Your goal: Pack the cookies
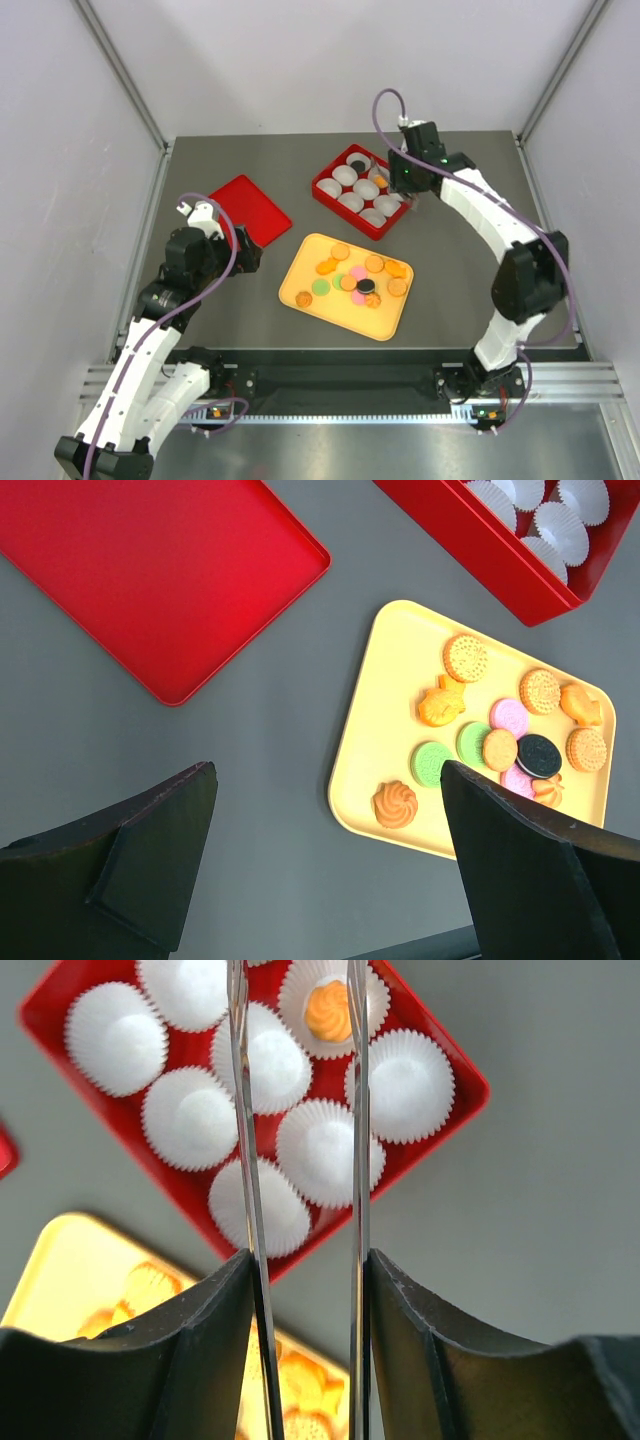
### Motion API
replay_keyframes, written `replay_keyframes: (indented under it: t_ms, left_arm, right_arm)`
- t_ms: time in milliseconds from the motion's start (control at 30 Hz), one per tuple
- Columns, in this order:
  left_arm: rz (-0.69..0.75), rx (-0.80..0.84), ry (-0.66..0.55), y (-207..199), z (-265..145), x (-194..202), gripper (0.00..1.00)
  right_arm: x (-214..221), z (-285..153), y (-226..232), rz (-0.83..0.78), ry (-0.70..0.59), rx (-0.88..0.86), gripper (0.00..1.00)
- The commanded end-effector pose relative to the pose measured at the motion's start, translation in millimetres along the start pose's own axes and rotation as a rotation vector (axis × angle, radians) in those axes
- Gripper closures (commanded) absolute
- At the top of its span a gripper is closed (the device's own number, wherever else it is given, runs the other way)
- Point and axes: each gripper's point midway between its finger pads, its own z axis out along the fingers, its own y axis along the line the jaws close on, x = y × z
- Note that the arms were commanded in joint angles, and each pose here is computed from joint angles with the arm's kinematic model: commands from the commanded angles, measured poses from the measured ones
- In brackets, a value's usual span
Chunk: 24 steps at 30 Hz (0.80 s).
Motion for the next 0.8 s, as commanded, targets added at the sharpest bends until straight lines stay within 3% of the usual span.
replay_keyframes:
  t_ms: [0, 167, 433, 767]
  left_arm:
    - [0.014, 0.027, -0.03, -4.7, -0.9, -5.6, 0.01]
    - [0.014, 0.028, -0.028, -4.8, -1.0, -5.2, 0.01]
    - [0.012, 0.024, -0.015, -4.0, 1.7, -3.1, 0.01]
    - [0.011, 0.013, -0.004, -2.0, 4.2, -1.2, 0.01]
  right_arm:
    - [-20.6, -56.4, 12.1, 0.02, -0.134, -0.07, 0.53]
    - [20.8, -104.4, 39.2, -0.054, -0.15, -0.152, 0.54]
    - [130.0, -151.9, 69.6, -0.183, -0.023, -0.256, 0.54]
    - [189.5, -157.7, 87.9, -0.296, 0.095, -0.294, 0.52]
